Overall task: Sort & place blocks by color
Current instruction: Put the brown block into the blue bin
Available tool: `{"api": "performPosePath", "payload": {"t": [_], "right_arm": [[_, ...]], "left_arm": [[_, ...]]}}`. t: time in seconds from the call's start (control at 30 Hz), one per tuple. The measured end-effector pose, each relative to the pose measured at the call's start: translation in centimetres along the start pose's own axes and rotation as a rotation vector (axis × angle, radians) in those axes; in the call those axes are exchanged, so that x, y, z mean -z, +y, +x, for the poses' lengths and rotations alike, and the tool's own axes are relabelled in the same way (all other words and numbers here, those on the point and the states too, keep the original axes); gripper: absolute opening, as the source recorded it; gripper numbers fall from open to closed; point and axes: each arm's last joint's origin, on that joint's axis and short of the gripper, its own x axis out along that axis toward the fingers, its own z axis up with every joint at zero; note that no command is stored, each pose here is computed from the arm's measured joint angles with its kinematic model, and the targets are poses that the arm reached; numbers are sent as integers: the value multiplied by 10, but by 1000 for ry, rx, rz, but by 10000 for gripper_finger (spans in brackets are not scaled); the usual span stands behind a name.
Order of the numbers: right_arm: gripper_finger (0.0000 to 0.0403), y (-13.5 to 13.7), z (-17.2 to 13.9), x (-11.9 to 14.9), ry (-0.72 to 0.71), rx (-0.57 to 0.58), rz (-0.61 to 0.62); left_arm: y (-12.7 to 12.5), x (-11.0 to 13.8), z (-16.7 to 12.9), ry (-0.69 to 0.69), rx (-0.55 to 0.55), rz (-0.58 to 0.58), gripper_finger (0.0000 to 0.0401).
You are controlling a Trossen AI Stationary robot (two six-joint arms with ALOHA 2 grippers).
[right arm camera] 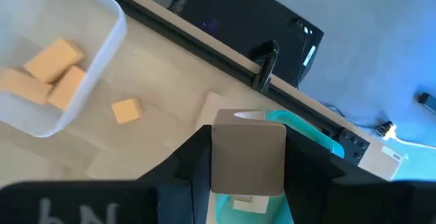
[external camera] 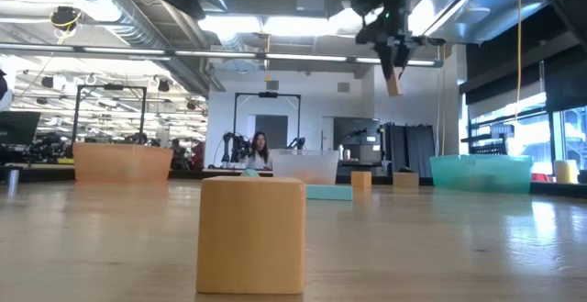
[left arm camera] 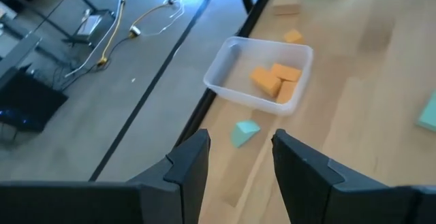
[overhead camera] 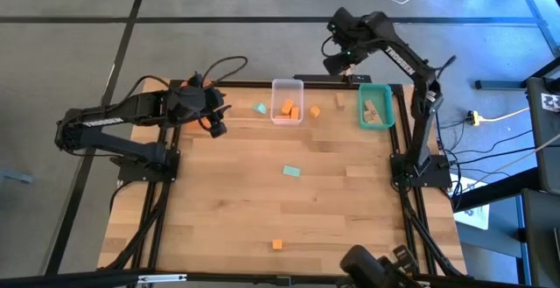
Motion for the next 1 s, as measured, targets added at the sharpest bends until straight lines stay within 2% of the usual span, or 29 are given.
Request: {"api": "performPosePath", "payload": {"t": [0.2,0.37,0.47,0.6,0.73,1.0], "right_arm": [[132,-11,-26,21,-47,-8,44],[132,-22,-18,69,59,32,112],[132,-28,-8,96,95,113,172],[132,-35,11,119,109,155,267],[132,-33,46,126,98,154,295],[132,-37,101,137,124,173,334]], "left_arm": [[8,1,4,17,-37,-24,151],[12,2,6,25,-50,-25,151],[14,2,7,29,-55,-16,151],[15,2,8,27,-25,-26,151],[15,2,11,29,17,-18,151],[15,1,13,-10,234,-15,151]]}}
